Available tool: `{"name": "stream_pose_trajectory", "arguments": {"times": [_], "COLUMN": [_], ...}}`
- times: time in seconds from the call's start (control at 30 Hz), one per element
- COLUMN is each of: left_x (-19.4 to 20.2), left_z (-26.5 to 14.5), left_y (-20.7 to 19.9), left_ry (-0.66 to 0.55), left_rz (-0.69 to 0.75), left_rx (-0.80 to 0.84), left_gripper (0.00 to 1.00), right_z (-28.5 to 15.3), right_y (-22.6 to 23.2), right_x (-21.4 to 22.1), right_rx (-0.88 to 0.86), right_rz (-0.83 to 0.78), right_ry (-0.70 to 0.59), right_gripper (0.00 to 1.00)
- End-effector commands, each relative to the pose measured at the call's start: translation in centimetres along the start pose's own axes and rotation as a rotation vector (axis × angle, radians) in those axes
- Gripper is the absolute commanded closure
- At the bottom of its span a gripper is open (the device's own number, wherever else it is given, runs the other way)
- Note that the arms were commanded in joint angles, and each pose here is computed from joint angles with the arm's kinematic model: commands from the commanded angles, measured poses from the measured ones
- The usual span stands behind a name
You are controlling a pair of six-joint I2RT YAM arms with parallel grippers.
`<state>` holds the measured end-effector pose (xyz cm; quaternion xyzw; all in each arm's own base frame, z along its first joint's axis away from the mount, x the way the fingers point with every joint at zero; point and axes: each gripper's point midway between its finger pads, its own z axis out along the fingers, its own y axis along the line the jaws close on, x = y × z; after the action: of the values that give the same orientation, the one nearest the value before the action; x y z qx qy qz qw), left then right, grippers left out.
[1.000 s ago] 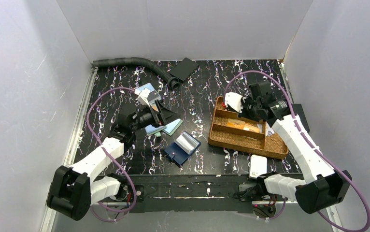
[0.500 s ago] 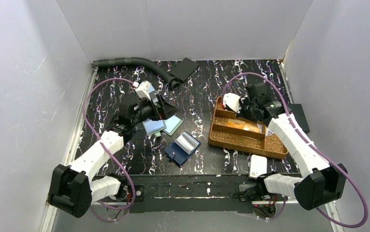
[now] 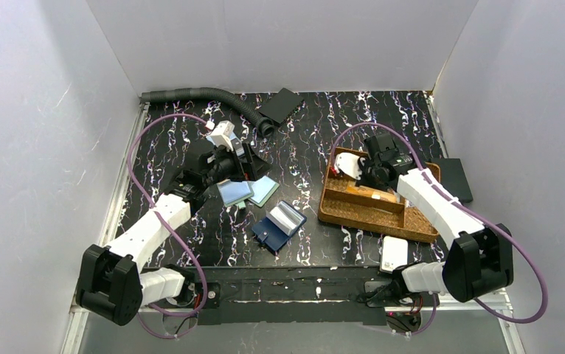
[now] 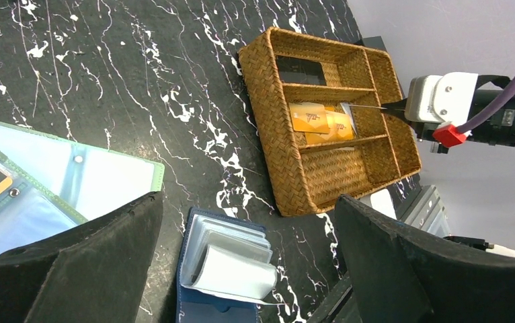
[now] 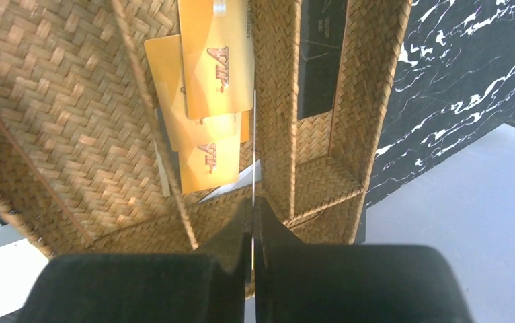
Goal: Take the credit cards out of the card holder
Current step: Place the credit card in the storage box.
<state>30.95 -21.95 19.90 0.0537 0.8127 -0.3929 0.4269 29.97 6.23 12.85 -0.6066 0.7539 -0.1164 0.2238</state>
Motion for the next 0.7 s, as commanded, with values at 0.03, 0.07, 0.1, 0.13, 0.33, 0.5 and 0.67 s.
{"name": "stream_pose_trajectory", "arguments": {"times": [0.03, 0.07, 0.1, 0.13, 0.33, 0.5, 0.67], "left_x": [-0.9, -0.9, -0.8, -0.8, -0.3, 0.1, 0.5], "left_z": [0.1, 0.2, 0.3, 0.3, 0.3, 0.0, -0.5], "left_y": [0.0, 0.0, 0.0, 0.0, 0.3, 0.4, 0.8], "left_ry": [-0.015, -0.012, -0.009, -0.005, 0.006, 0.006, -0.006], "left_rz": [0.013, 0.010, 0.011, 0.013, 0.017, 0.010, 0.013], "left_rx": [-0.012, -0.012, -0.009, -0.007, -0.009, -0.013, -0.030], "left_gripper": [0.02, 0.02, 0.02, 0.02, 0.02, 0.02, 0.02], "right_z": [2.0, 2.5, 2.8, 3.1, 5.1, 6.5, 7.0], "right_y": [-0.8, -0.8, -0.7, -0.8, -1.5, -1.6, -1.5], "right_x": [-0.4, -0.5, -0.8, -1.1, -2.3, -2.7, -3.0], "right_rx": [0.036, 0.031, 0.028, 0.027, 0.010, -0.031, -0.042], "right_rz": [-0.030, -0.030, -0.029, -0.028, -0.033, -0.025, -0.028], "right_ry": [-0.007, -0.013, -0.024, -0.037, -0.045, -0.017, -0.016], "right_gripper": [0.99, 0.99, 0.99, 0.99, 0.99, 0.99, 0.99]}}
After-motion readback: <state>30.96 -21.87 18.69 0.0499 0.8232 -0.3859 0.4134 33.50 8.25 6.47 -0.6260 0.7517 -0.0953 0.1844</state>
